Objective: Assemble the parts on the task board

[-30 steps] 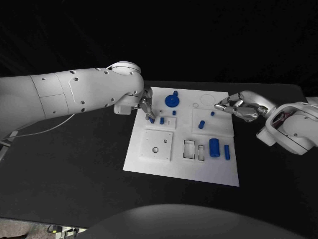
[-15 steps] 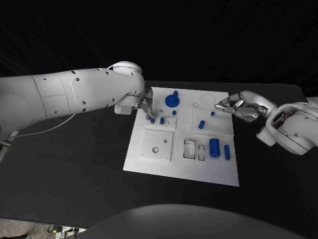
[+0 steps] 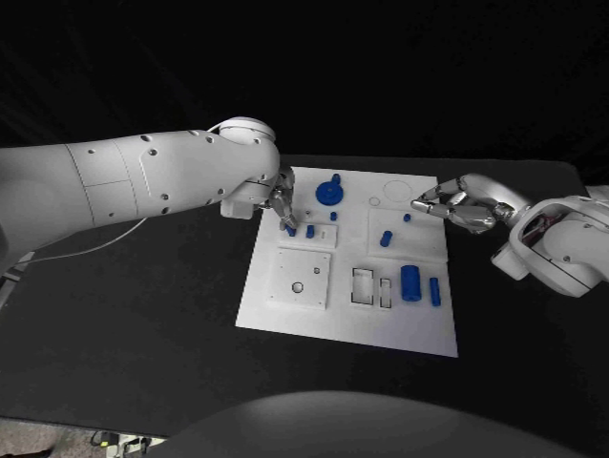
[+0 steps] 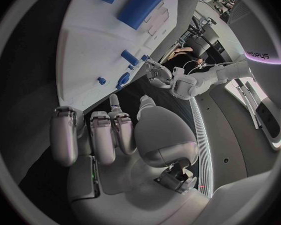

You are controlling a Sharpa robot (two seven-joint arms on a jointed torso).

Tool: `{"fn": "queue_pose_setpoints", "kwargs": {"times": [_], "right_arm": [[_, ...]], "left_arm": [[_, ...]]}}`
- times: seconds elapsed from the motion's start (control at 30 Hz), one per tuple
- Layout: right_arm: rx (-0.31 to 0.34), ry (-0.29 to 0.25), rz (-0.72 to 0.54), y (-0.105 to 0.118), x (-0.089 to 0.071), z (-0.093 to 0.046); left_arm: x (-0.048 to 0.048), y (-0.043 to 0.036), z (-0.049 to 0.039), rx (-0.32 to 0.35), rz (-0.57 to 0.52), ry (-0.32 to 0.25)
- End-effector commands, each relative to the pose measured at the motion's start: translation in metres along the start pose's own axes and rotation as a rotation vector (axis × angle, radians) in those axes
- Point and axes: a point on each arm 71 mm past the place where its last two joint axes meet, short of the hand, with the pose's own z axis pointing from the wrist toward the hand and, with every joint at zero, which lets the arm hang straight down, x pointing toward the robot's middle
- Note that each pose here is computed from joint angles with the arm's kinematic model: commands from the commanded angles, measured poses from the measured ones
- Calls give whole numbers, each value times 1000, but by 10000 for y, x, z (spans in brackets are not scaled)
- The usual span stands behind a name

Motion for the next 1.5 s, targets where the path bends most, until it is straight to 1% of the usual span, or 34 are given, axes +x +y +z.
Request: {"fn": "queue_pose_setpoints", "kwargs": {"times": [0.03,0.27,0.7,0.97,1.2,1.5], "right_arm": [[-10,12,2,7,12,-3],[-10,11,2,7,12,-3],[-10,8,1,0,5,-8],[-10,8,1,-1,7,-6],[-6,9,2,-18,17,-10],[-4,7,2,-36,28,-10]], "left_arm": [[50,-37,18,14,27,22],[46,-51,21,18,35,13],[22,-60,7,37,18,-36],[29,-98,4,44,26,-33],[24,-77,-4,42,11,-50],[40,-71,-38,38,-9,-72]]}}
